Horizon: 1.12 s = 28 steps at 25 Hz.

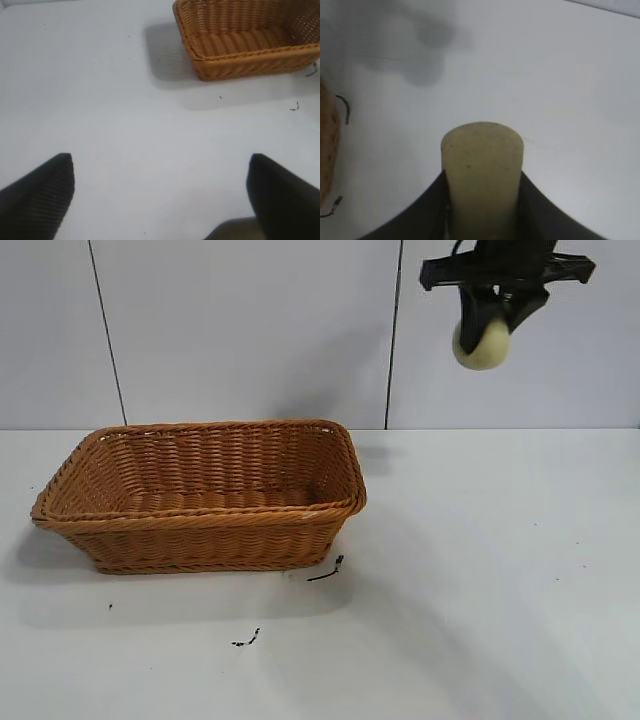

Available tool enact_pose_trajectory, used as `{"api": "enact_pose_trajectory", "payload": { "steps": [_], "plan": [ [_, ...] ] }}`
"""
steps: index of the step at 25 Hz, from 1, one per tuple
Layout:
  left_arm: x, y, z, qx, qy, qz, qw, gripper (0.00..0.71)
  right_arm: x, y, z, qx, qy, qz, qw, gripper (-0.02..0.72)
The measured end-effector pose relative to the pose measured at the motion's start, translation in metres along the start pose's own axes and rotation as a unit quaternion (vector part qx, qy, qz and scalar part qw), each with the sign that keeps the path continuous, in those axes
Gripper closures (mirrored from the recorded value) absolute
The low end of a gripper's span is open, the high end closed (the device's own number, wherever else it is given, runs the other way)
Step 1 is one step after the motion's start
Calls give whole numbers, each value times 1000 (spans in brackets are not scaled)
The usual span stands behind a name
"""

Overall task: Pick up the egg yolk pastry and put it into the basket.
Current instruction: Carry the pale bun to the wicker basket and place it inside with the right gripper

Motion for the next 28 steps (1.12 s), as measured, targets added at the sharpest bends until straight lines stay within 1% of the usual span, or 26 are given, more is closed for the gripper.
{"api": "enact_pose_trajectory", "payload": {
  "steps": [4,9,11,15,19,24,26,27,28],
  "plan": [
    [0,0,0,0,0,0,1000,14,-6,7,56,-51,-24,-6,998,514],
    [0,0,0,0,0,0,1000,14,-5,25,130,-117,-58,-16,991,514],
    [0,0,0,0,0,0,1000,14,3,31,156,-138,-71,-22,988,514],
    [0,0,0,0,0,0,1000,14,36,48,195,-168,-87,-19,982,514],
    [0,0,0,0,0,0,1000,14,73,58,211,-178,-92,-19,979,514],
    [0,0,0,0,0,0,1000,14,111,65,215,-180,-91,-16,979,512],
    [0,0,0,0,0,0,1000,14,118,68,215,-180,-90,-11,980,487],
    [0,0,0,0,0,0,1000,14,118,68,215,-180,-89,-10,980,458],
    [0,0,0,0,0,0,1000,14,118,68,215,-180,-90,-11,980,413]
  ]
}}
Point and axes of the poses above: a point on each arm's last joint axis where the gripper is mounted, x pointing out along that axis toward the gripper, z along the wrist's bending axis when the last joint is at zero, y = z × x, the point moved 7 cm from there along x, pointing out along that axis toward the gripper, and after that the axes turned 6 degrees about x, right-handed, at the moved point
